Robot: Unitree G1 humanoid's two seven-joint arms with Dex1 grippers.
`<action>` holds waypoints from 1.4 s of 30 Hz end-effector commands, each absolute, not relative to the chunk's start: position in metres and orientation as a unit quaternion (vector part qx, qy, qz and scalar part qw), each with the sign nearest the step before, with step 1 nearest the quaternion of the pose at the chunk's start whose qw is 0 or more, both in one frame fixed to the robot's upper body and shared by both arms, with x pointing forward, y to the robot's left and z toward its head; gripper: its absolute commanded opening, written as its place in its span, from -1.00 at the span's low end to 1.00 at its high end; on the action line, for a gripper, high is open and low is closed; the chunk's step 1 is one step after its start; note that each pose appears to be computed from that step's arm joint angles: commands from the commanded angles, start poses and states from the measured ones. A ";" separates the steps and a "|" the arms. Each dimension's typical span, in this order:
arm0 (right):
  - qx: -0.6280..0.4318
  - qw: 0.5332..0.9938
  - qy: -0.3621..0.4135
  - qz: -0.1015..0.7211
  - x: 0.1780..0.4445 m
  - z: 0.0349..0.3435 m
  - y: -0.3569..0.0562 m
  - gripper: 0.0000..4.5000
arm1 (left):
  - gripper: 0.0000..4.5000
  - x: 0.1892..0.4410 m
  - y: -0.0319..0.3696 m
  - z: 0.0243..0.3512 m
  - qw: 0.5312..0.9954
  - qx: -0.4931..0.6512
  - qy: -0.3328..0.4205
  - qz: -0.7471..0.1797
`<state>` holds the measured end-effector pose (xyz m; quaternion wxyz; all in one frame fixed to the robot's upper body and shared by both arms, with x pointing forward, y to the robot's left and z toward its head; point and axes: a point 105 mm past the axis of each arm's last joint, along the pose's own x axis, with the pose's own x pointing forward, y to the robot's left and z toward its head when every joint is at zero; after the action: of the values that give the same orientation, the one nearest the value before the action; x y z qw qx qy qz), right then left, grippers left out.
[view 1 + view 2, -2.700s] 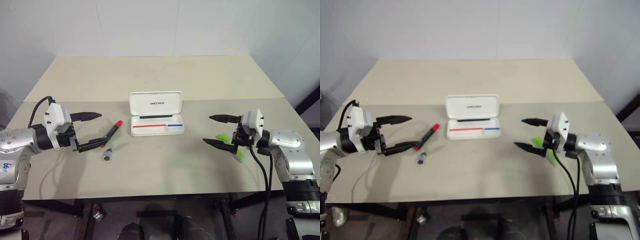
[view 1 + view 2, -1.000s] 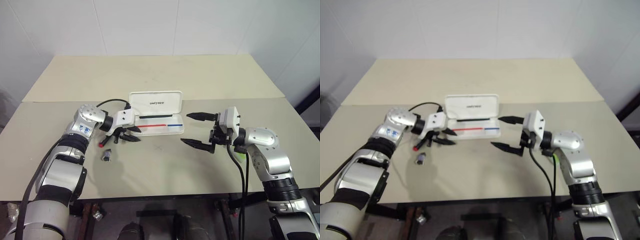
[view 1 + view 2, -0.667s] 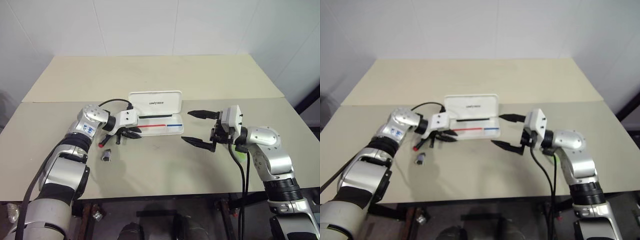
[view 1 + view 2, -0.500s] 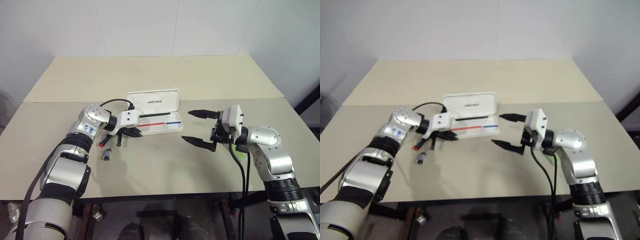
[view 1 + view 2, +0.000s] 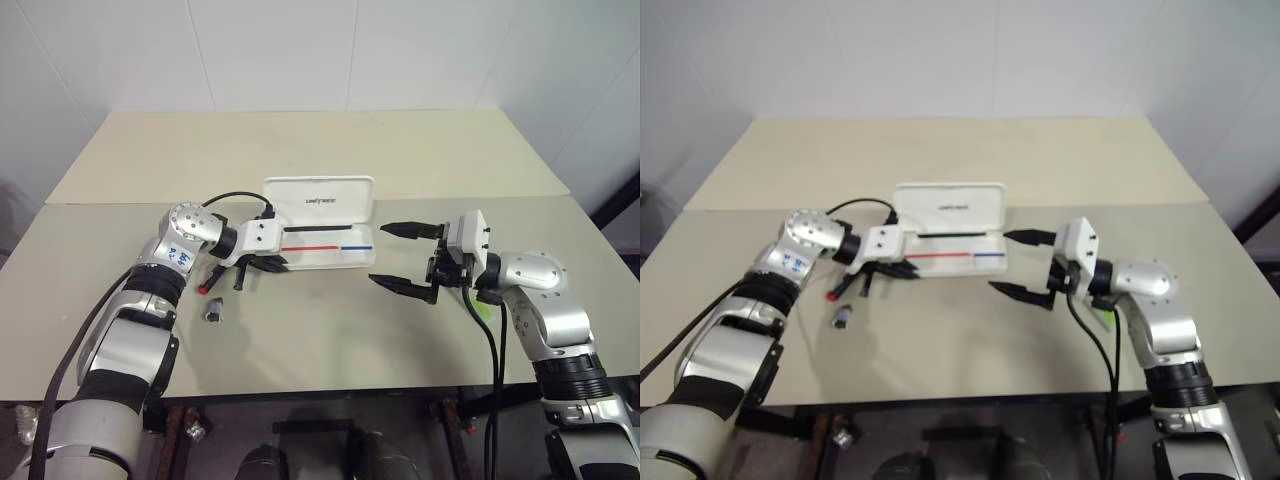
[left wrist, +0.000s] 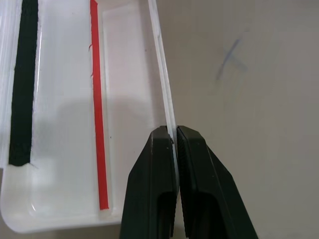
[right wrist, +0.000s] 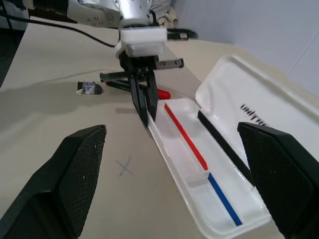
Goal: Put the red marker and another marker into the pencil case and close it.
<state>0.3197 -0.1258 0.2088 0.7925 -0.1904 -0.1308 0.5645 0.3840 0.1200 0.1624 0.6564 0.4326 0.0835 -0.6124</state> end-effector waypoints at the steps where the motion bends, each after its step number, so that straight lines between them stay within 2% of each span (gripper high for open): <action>1: -0.204 0.794 -0.137 0.556 0.314 0.218 -0.141 1.00 | -0.98 0.371 0.115 0.173 0.646 0.434 0.062 -0.624; 15: -0.217 0.817 -0.076 0.529 0.287 0.204 -0.180 1.00 | -0.98 0.320 0.091 0.145 0.634 0.403 0.107 -0.652; 20: -0.215 0.820 -0.076 0.525 0.285 0.204 -0.180 1.00 | -0.98 0.314 0.092 0.135 0.630 0.402 0.125 -0.653; 27: -0.210 0.820 -0.081 0.527 0.286 0.205 -0.176 1.00 | -0.98 0.321 0.100 0.131 0.651 0.405 0.144 -0.626; 34: -0.208 0.815 -0.087 0.533 0.289 0.206 -0.170 1.00 | -0.98 0.315 0.101 0.127 0.663 0.384 0.171 -0.620; 35: -0.208 0.815 -0.087 0.535 0.290 0.205 -0.169 1.00 | -0.74 0.314 0.101 0.126 0.663 0.380 0.174 -0.621; 38: -0.206 0.814 -0.090 0.536 0.293 0.206 -0.167 1.00 | -0.34 0.313 0.097 0.128 0.664 0.381 0.164 -0.622; 42: -0.205 0.813 -0.093 0.538 0.294 0.205 -0.165 1.00 | -0.34 0.309 0.093 0.133 0.658 0.383 0.148 -0.631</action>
<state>0.2947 -0.1665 0.1976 0.8168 -0.1961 -0.0753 0.5373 0.3145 0.0961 0.1260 0.6662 0.3709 0.1649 -0.6256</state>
